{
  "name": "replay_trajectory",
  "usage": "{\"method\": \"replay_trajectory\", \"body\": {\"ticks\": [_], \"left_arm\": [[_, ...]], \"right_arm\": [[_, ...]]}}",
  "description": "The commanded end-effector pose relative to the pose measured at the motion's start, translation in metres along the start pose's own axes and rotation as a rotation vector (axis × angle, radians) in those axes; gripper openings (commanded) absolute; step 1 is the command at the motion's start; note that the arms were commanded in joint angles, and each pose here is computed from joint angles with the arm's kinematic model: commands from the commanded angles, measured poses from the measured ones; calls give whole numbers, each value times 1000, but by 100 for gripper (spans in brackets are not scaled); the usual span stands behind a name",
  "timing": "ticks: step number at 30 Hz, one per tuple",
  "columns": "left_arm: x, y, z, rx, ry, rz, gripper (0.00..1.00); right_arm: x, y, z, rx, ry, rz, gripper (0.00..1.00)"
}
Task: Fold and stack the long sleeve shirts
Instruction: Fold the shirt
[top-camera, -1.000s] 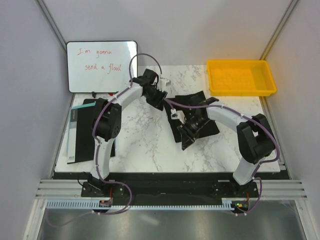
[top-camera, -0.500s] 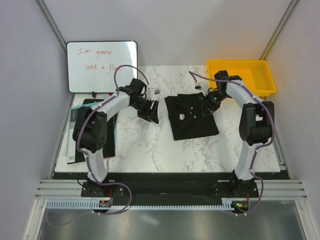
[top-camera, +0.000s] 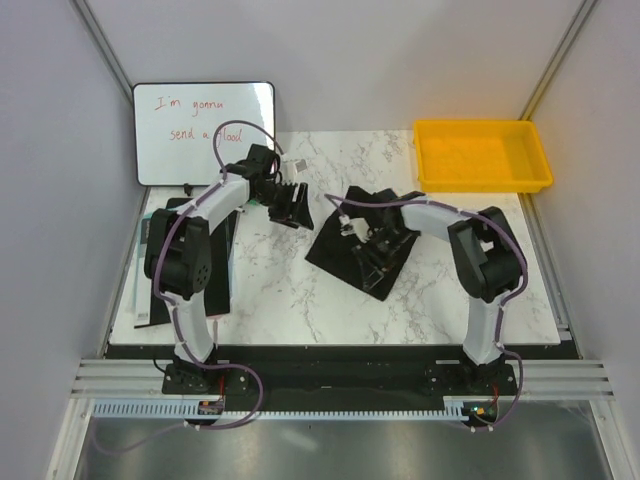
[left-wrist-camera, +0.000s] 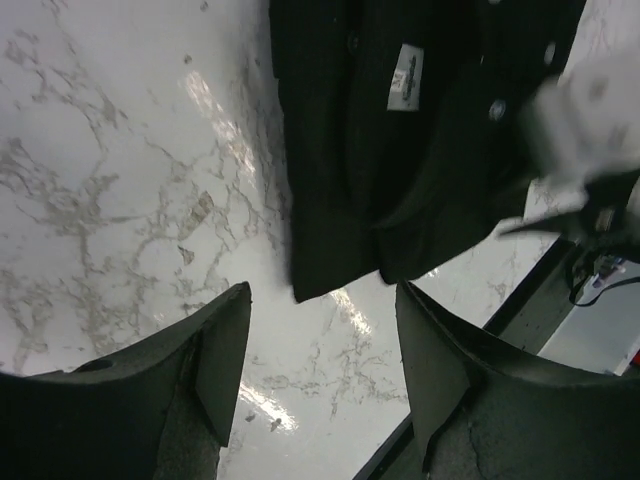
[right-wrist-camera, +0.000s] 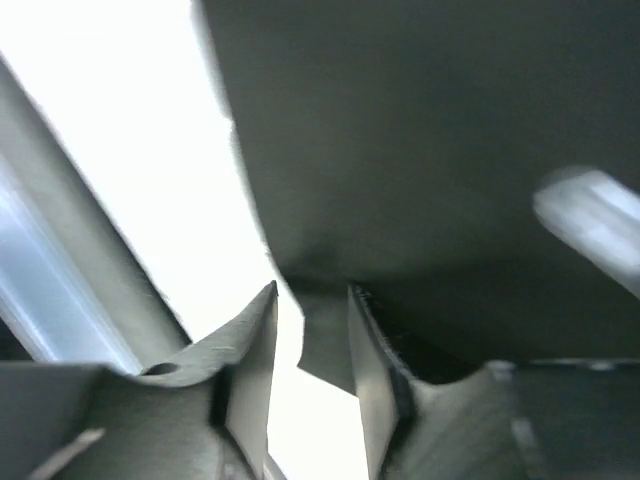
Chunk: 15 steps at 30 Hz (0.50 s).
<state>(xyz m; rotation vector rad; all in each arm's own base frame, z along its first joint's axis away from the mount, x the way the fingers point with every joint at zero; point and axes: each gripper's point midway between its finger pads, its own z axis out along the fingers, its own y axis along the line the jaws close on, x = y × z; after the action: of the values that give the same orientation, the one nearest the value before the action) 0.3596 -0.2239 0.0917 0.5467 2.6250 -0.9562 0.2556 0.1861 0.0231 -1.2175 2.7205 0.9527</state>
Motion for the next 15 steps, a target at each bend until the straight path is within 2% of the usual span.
{"method": "replay_trajectory", "body": {"ticks": [1,4,5,7,9,11,15], "left_arm": [[-32,-5,3,46,-35,20,67],[-45,3,13,41,-25,26,65],[-54,8,19,38,-32,34,65],[-74,7,20,41,-64,67,64],[-78,12,35,61,-51,72,64],[-91,3,43,82,-64,138,64],[-86,-1,79,91,-16,176,64]], "right_arm": [[-73,149,14,-378,-164,-82,45],[-115,160,-33,-338,-319,-167,47],[-128,143,-54,-293,-380,-165,47],[-127,111,-74,-187,-408,-162,46],[-118,68,-97,-114,-432,-84,45],[-104,21,-114,-7,-453,-38,44],[-71,-35,-112,131,-394,-11,43]]}}
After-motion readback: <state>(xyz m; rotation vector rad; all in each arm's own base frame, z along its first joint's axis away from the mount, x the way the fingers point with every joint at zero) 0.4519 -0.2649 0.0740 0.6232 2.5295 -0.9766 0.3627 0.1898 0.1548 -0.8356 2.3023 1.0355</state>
